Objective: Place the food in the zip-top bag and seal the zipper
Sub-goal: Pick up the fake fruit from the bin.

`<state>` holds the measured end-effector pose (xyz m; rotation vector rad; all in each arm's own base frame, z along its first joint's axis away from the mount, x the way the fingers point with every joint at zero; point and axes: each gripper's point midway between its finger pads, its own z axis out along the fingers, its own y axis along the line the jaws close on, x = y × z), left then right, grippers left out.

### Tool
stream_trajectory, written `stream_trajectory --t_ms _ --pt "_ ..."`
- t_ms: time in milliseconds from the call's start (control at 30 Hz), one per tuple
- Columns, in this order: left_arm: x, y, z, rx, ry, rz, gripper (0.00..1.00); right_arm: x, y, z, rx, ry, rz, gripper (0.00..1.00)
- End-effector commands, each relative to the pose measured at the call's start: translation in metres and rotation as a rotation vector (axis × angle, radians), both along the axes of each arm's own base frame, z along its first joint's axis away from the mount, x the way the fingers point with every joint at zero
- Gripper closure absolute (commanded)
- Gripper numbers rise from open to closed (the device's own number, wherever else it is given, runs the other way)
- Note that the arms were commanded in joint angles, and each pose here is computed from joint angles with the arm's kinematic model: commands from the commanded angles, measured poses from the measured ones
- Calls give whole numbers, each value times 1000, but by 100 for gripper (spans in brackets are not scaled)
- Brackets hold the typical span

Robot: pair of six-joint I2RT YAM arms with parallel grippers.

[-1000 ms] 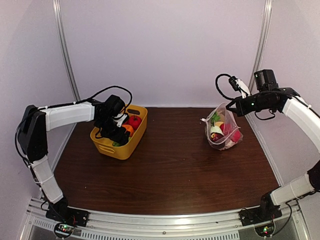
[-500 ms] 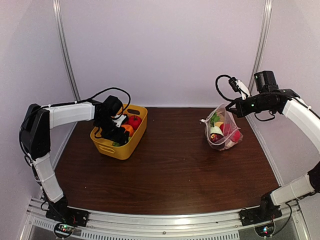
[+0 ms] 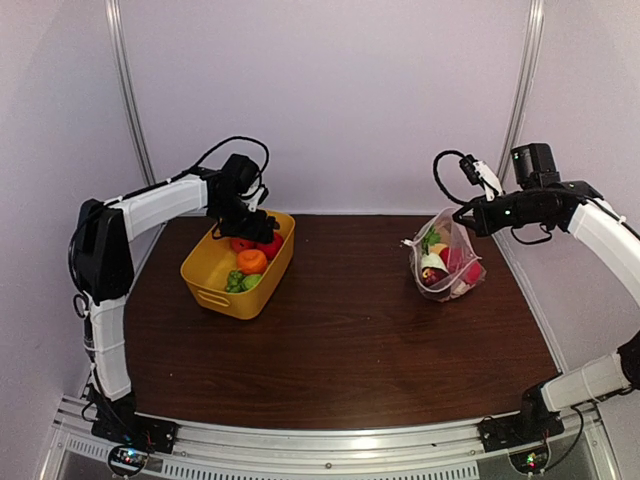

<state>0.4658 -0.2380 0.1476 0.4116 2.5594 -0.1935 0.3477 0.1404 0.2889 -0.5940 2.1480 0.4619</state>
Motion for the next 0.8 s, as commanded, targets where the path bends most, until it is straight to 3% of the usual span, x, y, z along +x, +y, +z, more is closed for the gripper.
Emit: stream_trajectory --t_ms 0,767 --pt "6 14 -24 50 56 55 14 -6 -5 13 3 -53 -21 100" --pt "16 21 -85 1 179 59 15 -5 -2 7 13 -42 -14 100"
